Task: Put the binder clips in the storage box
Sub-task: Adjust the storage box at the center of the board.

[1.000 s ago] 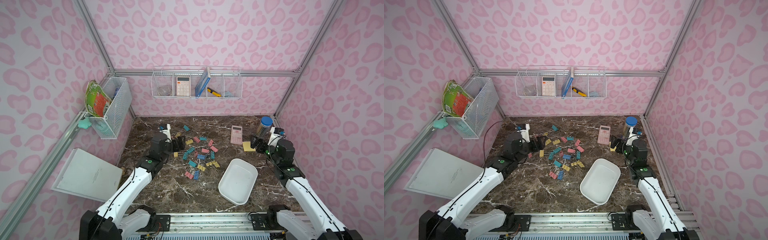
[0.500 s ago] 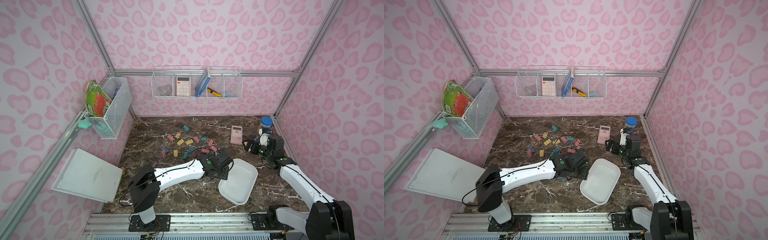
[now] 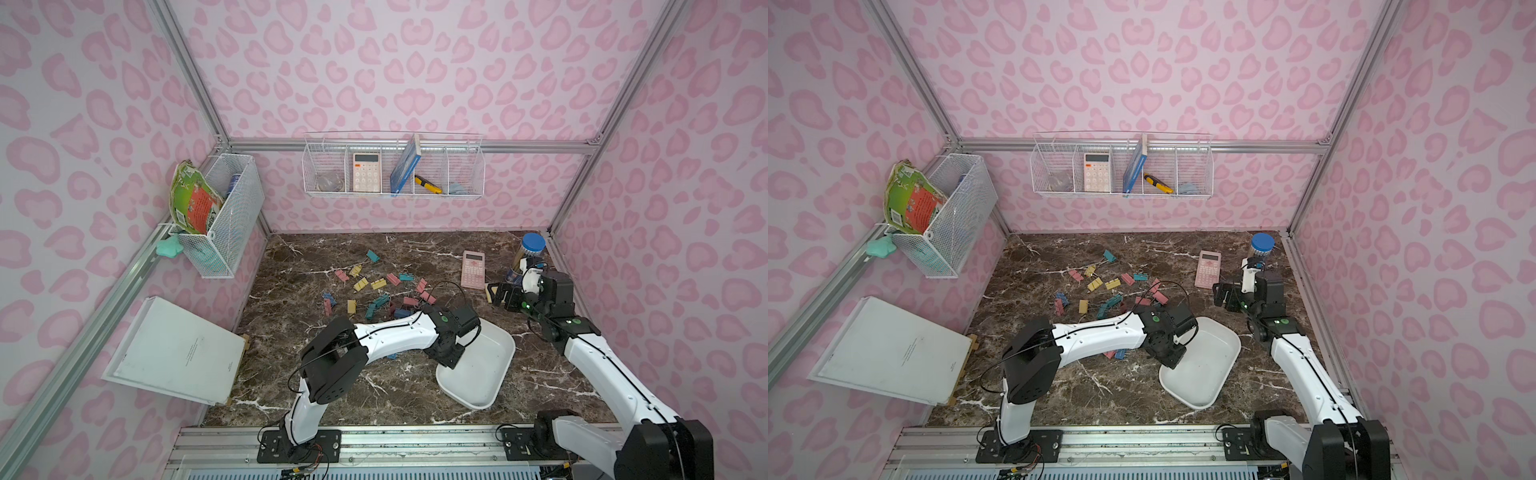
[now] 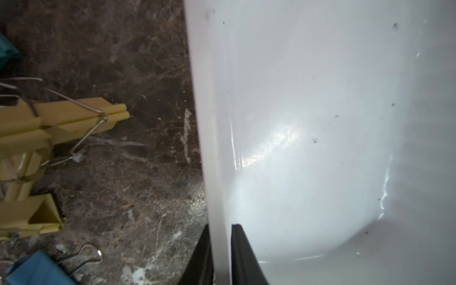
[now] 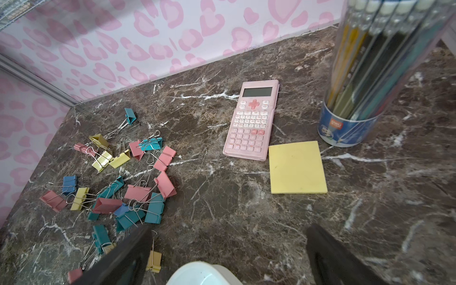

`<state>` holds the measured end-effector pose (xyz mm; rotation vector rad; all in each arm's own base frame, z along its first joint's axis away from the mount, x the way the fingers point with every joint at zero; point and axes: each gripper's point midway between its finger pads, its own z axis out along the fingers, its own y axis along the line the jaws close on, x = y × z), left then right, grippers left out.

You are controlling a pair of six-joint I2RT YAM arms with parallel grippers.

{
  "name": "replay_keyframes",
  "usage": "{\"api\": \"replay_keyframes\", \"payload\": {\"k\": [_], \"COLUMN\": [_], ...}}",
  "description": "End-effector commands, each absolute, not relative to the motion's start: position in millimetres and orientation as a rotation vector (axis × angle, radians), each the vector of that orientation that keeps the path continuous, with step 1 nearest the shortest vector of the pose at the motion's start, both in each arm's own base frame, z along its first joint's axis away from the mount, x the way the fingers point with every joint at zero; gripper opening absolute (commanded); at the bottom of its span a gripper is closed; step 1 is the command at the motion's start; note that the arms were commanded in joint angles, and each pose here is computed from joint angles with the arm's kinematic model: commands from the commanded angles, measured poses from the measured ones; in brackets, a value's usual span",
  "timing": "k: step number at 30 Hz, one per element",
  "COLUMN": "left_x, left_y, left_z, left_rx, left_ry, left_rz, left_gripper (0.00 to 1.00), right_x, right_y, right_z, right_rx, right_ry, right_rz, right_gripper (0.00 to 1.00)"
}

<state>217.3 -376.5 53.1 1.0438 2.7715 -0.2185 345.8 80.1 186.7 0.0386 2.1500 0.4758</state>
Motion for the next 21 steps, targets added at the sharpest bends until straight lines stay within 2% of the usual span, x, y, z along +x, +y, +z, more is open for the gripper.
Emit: {"api": "replay_keyframes", "payload": {"k": [1,6,11,17,21], "left_x": [208.5,196.0,220.7,249.7,265.1], "left_y": [-355.3,-348.9,-333.3,-340.1,-354.2], "left_z": [51.0,49.9,52.3,67.2,101.0], "left_rx": [1.327,1.641,1.738,1.785,1.615], "left_ry": [2.732,2.648,2.569,2.369,2.317], "left_rz": [-0.133,-0.198,-0.155,-0.109,-0.262], "left_gripper": [0.15,0.12,0.18,0.43,0.65], "right_x": [341.8,336.9,330.9,313.1,302.9], "right_y": [81.7,89.1,99.2,113.5,111.0], "right_z": [188.3,187.4,178.4,140.1,113.3], "right_rx": [0.009,-0.016,-0.039,-0.089,-0.046], "right_ry": [2.157,2.169,2.203,2.341,2.405], "right_rz": [0.469,0.509,0.539,0.497,0.493], "right_gripper": [0.99,1.00,1.00,0.99,1.00]}}
